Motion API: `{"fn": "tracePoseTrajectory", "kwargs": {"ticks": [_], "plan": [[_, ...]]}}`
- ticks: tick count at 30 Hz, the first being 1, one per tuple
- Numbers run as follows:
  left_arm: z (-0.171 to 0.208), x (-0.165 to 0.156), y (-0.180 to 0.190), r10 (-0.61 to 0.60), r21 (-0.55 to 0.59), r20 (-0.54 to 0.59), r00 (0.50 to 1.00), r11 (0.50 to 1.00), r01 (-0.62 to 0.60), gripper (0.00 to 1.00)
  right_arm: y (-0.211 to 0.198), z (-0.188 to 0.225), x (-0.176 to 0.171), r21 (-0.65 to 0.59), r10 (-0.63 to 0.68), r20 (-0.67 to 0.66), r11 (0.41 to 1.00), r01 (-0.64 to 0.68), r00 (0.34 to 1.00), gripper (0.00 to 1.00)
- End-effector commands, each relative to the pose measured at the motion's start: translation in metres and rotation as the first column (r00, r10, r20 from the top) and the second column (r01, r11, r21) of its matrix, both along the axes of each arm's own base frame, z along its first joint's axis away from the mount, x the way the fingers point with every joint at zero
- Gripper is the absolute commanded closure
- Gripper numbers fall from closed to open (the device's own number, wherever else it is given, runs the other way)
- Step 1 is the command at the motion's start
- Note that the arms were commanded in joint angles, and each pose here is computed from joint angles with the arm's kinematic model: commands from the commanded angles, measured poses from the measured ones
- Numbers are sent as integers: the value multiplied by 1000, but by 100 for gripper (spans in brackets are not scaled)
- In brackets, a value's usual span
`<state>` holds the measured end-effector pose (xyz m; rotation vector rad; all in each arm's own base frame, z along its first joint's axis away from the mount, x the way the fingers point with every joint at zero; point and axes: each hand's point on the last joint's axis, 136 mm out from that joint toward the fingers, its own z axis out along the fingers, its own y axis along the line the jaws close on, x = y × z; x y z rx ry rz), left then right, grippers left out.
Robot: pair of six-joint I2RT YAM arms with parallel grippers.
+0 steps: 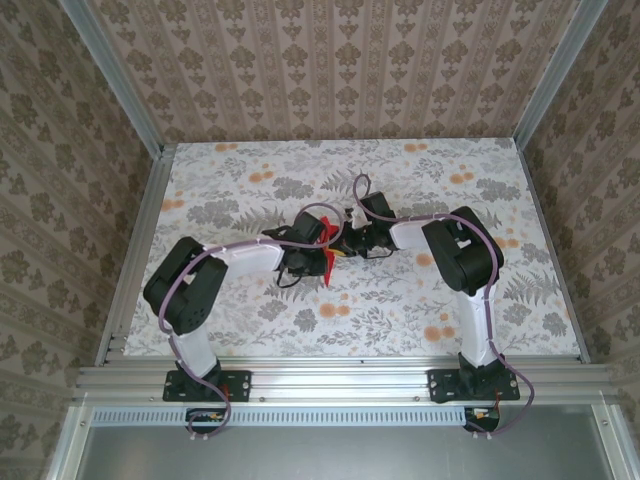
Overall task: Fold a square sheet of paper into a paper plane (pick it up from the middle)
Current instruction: Fold the wing for the fifth time at the center of the table.
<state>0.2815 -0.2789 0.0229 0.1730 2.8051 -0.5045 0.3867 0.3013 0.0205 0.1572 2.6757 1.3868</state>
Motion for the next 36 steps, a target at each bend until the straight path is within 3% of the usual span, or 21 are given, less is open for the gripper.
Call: {"fn": "tracePoseTrajectory", "kwargs": {"ticks": [1, 8, 15, 21, 30, 36], "plan": [[15, -5, 1, 3, -103, -15, 1000, 995, -5, 71, -14, -16, -6, -66, -35, -47, 997, 32, 998, 90], [25, 2, -10, 23, -329, -51, 998, 943, -38, 65, -15, -25, -8, -71, -31, -63, 997, 27, 997, 90], [14, 2, -18, 0, -350, -88, 996, 936, -31, 65, -15, -29, -9, -71, -31, -76, 997, 26, 997, 89], [12, -1, -21, -22, -360, -102, 995, 933, -16, 71, -15, -32, -9, -73, -34, -85, 997, 27, 996, 89], [5, -22, -10, -66, -256, -60, 996, 965, 48, 63, -17, -35, -9, -82, -53, -100, 996, 44, 994, 86], [1, -33, -8, -83, -138, -25, 996, 987, 79, 67, -20, -38, -7, -91, -81, -112, 993, 71, 990, 86]]}}
